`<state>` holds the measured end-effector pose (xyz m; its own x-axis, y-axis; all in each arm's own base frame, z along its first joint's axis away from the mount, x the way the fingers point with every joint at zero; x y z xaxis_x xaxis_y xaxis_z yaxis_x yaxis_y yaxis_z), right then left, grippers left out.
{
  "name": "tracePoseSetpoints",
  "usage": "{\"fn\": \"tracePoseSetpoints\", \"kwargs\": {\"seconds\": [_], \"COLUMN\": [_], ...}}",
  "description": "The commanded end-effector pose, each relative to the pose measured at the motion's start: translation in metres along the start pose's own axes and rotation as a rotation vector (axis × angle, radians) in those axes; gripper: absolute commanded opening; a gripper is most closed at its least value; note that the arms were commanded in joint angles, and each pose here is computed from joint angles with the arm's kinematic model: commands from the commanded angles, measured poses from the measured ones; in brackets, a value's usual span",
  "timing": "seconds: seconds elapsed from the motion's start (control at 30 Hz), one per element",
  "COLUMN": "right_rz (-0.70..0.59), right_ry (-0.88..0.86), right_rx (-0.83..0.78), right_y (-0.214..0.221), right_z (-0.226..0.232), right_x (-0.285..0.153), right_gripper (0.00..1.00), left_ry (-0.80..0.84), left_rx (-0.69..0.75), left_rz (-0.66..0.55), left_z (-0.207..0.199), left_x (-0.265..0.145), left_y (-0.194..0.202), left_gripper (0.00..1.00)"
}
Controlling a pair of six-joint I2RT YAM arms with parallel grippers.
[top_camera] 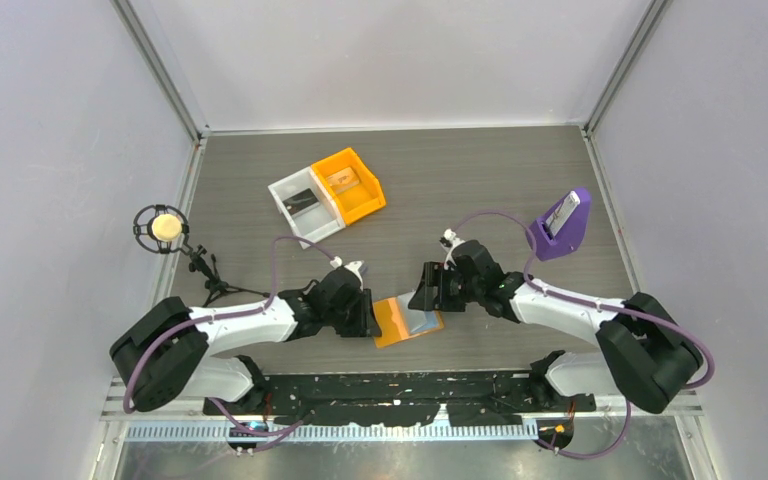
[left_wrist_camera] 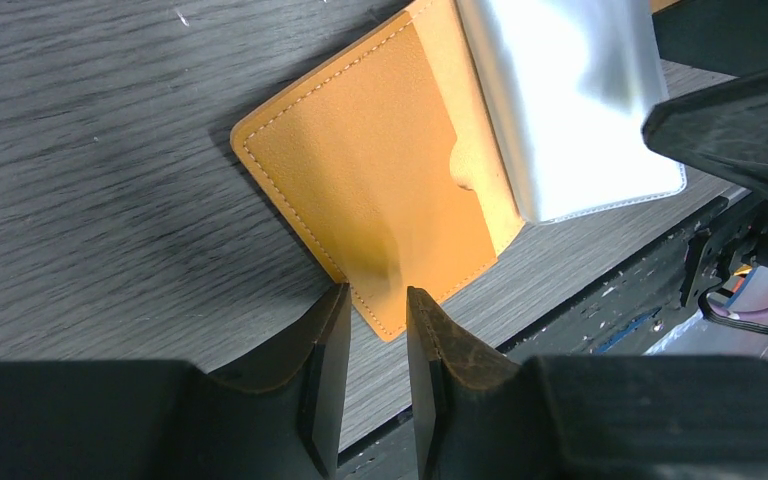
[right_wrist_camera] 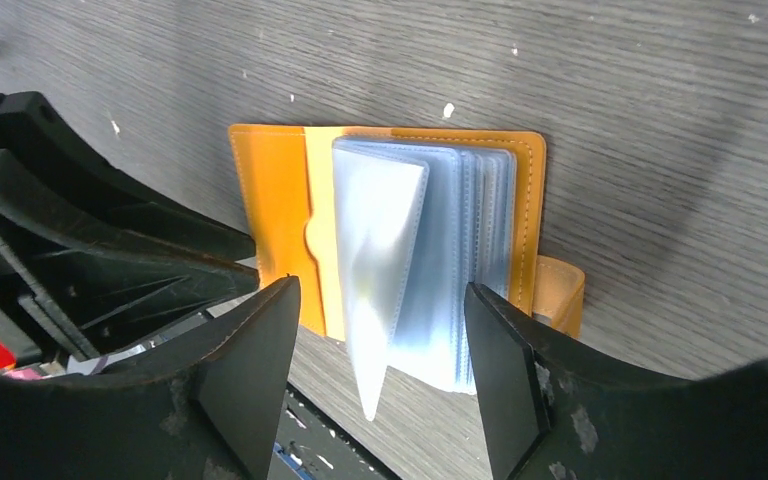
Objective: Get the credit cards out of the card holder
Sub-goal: Open the card holder at the center of the board.
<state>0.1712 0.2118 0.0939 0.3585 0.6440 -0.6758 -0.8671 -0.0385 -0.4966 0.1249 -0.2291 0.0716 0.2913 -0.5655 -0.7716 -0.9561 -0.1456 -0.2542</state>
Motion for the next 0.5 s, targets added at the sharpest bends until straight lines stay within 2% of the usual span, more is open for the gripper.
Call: {"fn": "tracePoseSetpoints", "kwargs": {"seconds": [0.0,0.23,0.47], "right_rz": [-0.022,-0.013,-0.042], "right_ry": [-0.040,-0.101,-0.147], "right_rx": [-0.016,-0.003,-0.011], "right_y": [-0.005,-0.003,-0.011], "right_z": [0.002,0.008,0.020], "right_x": [0.008,0.010,0.001], "right_gripper": [0.68,0.59,0.56], "left_ry": [0.016,0.035,0.038], "left_rx": [0.006,-0.001,-0.001], "left_rz": [-0.021,-0.012,-0.007], "left_z": [-0.003,-0.002,-0.002], "left_x": [0.002,0.006,0.006], "left_y": [-0.004,-0.001,-0.001], "left_gripper": [0.29,0.29,0.29]}}
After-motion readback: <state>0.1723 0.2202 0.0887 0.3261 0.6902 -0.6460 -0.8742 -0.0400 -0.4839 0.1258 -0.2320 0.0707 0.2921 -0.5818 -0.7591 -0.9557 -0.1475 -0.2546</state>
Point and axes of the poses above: each gripper's point midway between its finger pads, its own x axis out along the fingers, its own z axis along the line the jaws close on, y = z × x, the point moved 6 cm from there along -x, back along the fingers, and after that the axes turned 8 degrees about -x, right-handed, at the moved point
